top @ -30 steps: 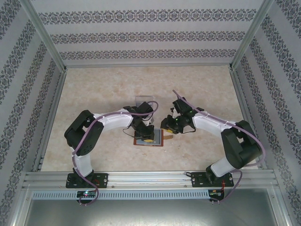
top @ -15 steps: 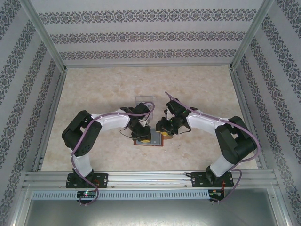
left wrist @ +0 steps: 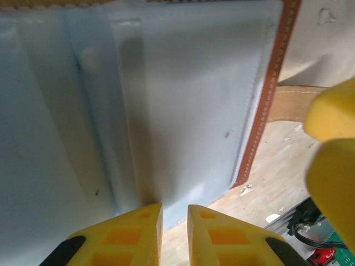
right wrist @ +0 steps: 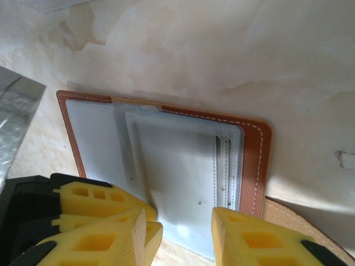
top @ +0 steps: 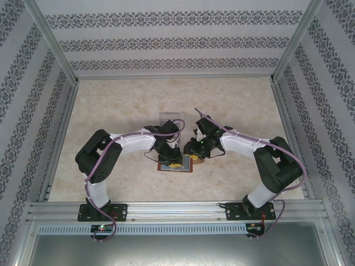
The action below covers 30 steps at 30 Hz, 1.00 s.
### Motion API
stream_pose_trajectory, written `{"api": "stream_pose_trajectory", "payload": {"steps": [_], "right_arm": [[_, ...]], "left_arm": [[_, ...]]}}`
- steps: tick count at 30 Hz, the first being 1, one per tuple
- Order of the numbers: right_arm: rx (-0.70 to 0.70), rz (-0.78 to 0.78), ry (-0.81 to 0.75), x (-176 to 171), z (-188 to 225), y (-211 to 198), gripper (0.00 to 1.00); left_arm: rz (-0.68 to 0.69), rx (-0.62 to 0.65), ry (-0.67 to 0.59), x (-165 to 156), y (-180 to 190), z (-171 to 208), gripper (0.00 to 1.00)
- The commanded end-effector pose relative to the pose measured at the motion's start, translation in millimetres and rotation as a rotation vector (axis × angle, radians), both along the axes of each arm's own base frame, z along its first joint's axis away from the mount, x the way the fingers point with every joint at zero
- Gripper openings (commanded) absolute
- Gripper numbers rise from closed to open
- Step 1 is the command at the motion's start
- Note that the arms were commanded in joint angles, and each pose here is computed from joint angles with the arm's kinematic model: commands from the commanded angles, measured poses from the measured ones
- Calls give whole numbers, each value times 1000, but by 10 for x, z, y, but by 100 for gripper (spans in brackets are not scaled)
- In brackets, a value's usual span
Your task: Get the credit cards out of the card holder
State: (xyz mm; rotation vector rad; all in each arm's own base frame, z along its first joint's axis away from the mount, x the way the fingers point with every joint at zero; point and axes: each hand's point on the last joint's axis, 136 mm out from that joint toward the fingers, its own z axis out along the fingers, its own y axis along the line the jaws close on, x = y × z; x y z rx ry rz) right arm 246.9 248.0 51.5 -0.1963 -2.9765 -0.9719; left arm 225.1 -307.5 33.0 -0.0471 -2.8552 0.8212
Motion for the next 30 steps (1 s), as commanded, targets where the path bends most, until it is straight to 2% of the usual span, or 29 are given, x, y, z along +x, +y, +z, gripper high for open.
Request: {"api": "stream_pose_trajectory", "payload": {"steps": [1,8,14,20,30], "right_arm": [[-5,2,-7,15,4,3,38],[-3,6,-3,15,-4,10,38],[15,18,-12,28,29,50,38],[14,28,-8,46,-1,91,38],[-6,47,-37,241,-73,162,38]], "left_arm": [[-13,30,-6,-1,7,-21,21],[-15,132,-20,-5,183,-69,25],[-11,134,-34,-5,205,-34,15],[-11,128,-34,-12,204,-45,10],[-4,110,-22,-45,207,-103,8]]}}
